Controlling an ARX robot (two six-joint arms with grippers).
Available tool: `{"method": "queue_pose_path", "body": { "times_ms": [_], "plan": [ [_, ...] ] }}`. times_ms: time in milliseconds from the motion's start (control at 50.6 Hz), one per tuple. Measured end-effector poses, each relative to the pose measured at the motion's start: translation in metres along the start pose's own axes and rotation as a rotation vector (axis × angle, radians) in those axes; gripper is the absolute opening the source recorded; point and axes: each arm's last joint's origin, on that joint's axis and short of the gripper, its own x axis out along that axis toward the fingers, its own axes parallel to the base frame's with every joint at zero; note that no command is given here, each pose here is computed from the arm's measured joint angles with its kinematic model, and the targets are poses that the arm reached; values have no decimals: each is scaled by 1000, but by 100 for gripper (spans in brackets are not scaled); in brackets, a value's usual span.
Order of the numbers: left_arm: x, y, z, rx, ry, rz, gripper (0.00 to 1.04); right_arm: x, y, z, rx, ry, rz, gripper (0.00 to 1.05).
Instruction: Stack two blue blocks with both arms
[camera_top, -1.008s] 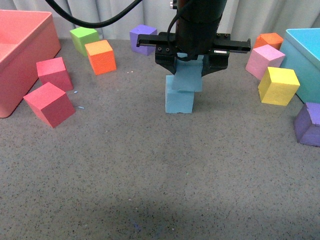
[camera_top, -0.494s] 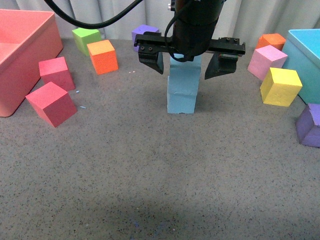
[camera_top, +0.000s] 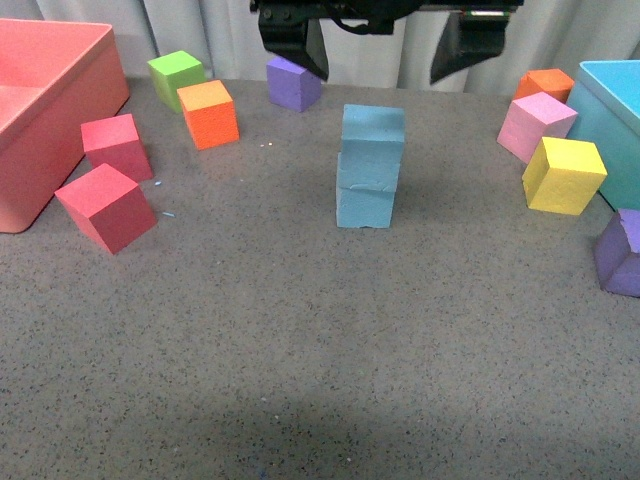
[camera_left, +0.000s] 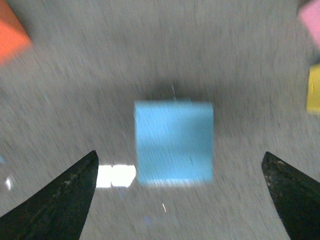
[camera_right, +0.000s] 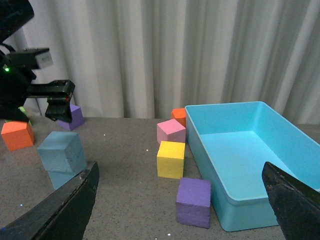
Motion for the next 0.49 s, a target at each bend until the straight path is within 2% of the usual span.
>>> {"method": "queue_pose_path", "body": {
  "times_ms": [20, 40, 99, 158, 257, 336, 415, 474, 494],
  "plan": [
    [0, 4, 0, 19, -103, 32, 92, 0, 0, 0, 0, 0, 0, 95],
    [0, 5, 0, 23, -128, 40, 91, 0, 0, 0, 0, 0, 0, 95],
    [-3, 18, -7, 53, -314, 114, 82, 0, 0, 0, 0, 0, 1, 95],
    [-10, 51, -28, 59, -517, 126, 69, 0, 0, 0, 0, 0, 0, 95],
    [-42, 110, -67, -28, -880, 90, 46, 0, 0, 0, 0, 0, -2, 95],
    [-67, 142, -94, -41, -958, 97, 29, 0, 0, 0, 0, 0, -1, 95],
    [-78, 165, -123, -28, -938, 104, 12, 0, 0, 0, 0, 0, 0, 95],
    [-81, 173, -137, -20, -919, 102, 3, 0, 0, 0, 0, 1, 0, 95],
    [-82, 175, -140, -17, -915, 103, 4, 0, 0, 0, 0, 1, 0, 95]
  ]
}}
